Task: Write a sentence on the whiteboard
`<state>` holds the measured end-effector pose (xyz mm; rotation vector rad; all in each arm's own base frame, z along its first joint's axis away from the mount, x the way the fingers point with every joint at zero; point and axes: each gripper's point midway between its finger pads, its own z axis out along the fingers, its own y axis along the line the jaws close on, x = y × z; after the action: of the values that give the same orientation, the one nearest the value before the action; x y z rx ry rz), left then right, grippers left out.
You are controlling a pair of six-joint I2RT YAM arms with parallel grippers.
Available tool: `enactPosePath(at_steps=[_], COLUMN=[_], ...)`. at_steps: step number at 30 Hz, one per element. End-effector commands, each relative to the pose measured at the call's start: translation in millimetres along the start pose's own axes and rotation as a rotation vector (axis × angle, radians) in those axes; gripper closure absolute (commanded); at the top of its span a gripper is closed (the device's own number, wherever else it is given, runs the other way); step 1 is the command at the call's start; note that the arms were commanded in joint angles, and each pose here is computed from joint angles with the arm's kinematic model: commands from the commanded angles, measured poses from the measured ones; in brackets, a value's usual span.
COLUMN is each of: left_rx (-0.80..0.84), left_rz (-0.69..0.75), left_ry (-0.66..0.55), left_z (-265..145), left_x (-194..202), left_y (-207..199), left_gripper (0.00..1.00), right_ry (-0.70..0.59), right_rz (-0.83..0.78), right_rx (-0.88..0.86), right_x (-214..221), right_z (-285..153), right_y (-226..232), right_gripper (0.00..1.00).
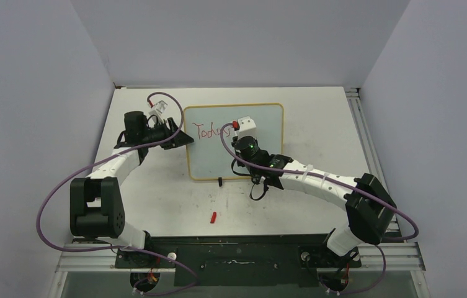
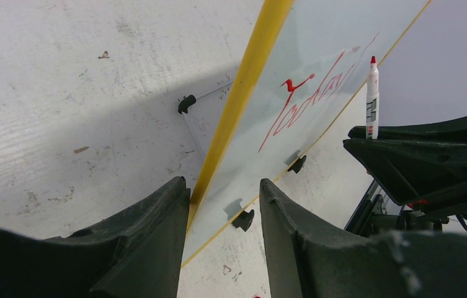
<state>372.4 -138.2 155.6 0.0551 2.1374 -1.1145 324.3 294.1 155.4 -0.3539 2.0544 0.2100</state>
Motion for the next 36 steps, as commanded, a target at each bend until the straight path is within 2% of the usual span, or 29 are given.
enactPosePath(at_steps=[1,16,36], left_rx=[0.064,0.062,0.061], left_rz=[0.077,0.077,0.079], left_ry=[-0.028,-0.027,-0.027], left_z=[0,0,0], left_x=[-10,-10,-10], left_y=[-25,-25,-25], left_gripper=[0.57,0.57,0.57], right_ry=[-0.045,-0.023,0.031], right_rz=[0.028,0.029,0.004], right_rx=[0.024,0.055,0.007], right_x=[-13,-9,8], right_z=[-5,3,9], right_y=[-6,-10,-1], right_gripper=[0.95,0.95,0.95])
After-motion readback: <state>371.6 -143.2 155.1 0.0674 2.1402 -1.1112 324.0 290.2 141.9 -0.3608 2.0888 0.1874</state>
